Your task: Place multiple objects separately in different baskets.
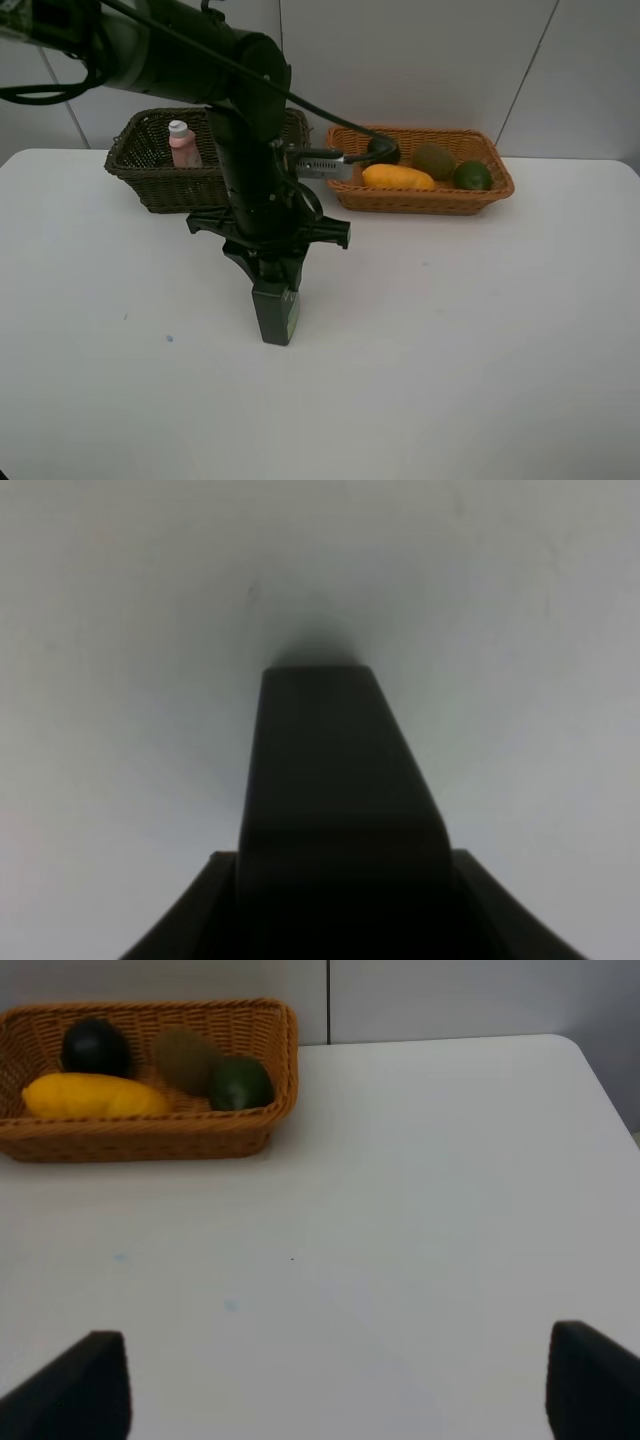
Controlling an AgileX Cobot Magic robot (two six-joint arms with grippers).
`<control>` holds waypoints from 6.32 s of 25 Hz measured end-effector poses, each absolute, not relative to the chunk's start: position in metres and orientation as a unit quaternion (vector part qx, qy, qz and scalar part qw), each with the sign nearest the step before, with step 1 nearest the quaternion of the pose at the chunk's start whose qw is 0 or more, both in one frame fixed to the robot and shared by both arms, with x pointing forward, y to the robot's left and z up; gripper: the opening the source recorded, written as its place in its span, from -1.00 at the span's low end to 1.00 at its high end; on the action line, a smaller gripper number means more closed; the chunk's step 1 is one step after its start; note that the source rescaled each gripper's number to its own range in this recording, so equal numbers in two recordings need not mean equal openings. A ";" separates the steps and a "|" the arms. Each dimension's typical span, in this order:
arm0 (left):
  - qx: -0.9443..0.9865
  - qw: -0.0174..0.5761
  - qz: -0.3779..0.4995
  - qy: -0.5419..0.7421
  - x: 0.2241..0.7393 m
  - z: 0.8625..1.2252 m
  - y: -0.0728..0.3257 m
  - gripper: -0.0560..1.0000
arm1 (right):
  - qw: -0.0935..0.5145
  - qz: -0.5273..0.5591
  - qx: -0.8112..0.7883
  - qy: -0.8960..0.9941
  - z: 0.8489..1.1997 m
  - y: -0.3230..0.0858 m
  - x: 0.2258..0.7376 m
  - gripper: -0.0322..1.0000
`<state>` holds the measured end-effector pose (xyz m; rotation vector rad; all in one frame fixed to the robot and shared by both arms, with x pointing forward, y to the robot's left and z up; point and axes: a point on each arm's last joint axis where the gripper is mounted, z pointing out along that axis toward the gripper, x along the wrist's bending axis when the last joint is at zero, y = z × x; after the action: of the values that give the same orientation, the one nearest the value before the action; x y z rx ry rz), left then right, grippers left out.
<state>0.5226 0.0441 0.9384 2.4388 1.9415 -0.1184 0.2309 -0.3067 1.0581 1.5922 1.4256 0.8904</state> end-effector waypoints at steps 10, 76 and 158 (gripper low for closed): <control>0.784 0.011 -0.038 0.619 0.523 0.938 0.044 -0.12 | 0.402 0.352 0.630 0.564 1.058 -0.307 0.231 0.99; 0.841 0.096 0.259 0.465 0.691 0.991 0.118 0.57 | 0.402 0.352 0.630 0.564 1.058 -0.307 0.231 0.99; 0.744 0.284 0.211 0.567 0.270 1.042 0.290 1.00 | 0.402 0.352 0.630 0.564 1.058 -0.307 0.231 0.99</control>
<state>0.2704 0.2899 1.0422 1.9903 1.5165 0.5647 0.2309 -0.3067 1.0581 1.5922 1.4256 0.8904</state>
